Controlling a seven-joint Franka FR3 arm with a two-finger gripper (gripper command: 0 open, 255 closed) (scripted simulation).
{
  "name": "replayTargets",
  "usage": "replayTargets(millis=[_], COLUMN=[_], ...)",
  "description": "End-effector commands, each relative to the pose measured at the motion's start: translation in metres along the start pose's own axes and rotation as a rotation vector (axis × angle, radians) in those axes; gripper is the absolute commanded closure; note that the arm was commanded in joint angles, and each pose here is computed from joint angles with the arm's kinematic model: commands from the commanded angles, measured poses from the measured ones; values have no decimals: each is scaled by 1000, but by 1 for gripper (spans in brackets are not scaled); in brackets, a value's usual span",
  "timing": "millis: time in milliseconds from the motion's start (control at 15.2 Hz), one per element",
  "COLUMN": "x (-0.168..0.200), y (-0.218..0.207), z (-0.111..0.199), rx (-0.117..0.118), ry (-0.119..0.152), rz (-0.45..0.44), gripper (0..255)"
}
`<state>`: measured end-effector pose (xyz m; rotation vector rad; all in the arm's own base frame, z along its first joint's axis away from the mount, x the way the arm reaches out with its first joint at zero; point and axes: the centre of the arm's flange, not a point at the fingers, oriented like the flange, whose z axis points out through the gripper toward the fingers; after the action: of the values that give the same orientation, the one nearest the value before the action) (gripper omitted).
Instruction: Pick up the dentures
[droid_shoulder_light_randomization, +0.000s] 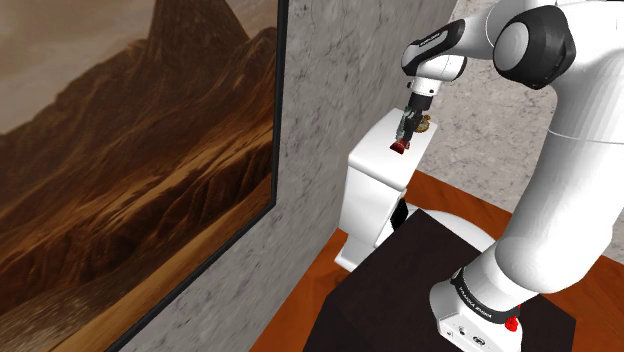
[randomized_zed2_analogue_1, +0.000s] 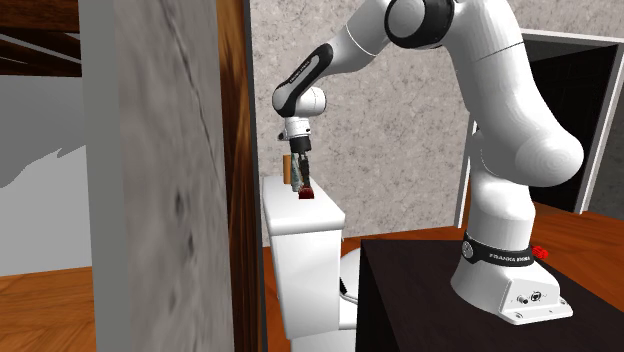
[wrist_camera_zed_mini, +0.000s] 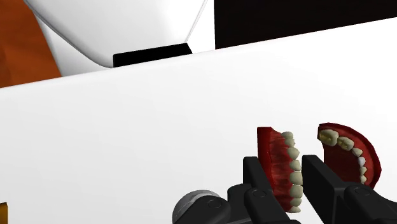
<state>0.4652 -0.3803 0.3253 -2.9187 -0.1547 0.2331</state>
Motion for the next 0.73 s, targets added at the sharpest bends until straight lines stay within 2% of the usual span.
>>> replayTargets(millis=[0, 660], x=[-1, -8], y=[0, -11], z=[0, -51], rx=[0, 0], ry=[0, 0], rz=[0, 0], gripper=[255, 255])
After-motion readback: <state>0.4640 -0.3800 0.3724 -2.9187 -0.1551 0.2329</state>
